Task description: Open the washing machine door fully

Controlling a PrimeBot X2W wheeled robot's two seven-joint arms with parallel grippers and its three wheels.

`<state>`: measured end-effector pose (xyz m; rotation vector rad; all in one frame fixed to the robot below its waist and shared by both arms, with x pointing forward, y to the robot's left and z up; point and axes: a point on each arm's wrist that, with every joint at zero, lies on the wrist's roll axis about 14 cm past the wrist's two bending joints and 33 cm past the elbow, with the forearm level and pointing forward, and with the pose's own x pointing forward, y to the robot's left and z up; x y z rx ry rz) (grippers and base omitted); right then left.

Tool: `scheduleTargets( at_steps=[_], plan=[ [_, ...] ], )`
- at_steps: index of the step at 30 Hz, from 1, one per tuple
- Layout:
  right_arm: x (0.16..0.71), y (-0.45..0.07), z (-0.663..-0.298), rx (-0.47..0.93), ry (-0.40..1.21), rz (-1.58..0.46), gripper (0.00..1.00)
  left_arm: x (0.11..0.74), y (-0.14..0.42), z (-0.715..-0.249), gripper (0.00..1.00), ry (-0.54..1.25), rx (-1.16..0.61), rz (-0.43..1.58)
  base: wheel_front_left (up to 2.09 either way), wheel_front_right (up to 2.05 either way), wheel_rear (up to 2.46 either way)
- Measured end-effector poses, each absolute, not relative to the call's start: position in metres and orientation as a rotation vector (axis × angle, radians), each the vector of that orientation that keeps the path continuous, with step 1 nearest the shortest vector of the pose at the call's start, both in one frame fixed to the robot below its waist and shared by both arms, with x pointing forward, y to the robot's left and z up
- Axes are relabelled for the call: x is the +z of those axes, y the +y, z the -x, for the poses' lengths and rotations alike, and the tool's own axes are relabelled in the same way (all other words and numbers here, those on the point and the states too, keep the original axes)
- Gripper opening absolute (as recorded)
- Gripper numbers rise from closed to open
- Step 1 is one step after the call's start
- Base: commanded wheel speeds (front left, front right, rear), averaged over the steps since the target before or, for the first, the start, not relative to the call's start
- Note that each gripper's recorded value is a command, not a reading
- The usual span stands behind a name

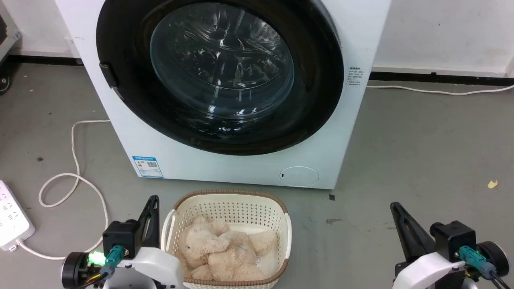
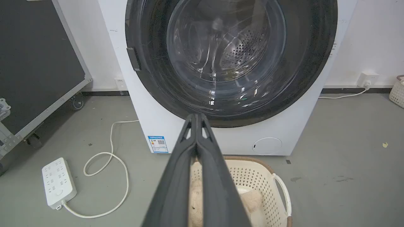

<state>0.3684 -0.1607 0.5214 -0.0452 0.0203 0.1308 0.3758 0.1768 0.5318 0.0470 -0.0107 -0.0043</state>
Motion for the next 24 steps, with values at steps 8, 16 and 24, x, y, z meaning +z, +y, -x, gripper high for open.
scheduleTargets(
  at_steps=[8, 16, 24],
  plan=[
    [0.5213, -0.1607, -0.3684, 0.131, 0.020, 0.045, 0.00, 0.5318, 0.1769, -0.3758, 0.00, -0.011, -0.004, -0.047, 0.00, 0.00, 0.00],
    [0.5214, -0.1606, -0.3684, 0.131, 0.020, 0.045, 0.00, 0.5318, 0.1770, -0.3758, 0.00, -0.011, -0.004, -0.047, 0.00, 0.00, 0.00],
    [0.5214, -0.1606, -0.3684, 0.131, 0.020, 0.045, 0.00, 0.5318, 0.1768, -0.3758, 0.00, -0.011, -0.004, -0.047, 0.00, 0.00, 0.00]
  ],
)
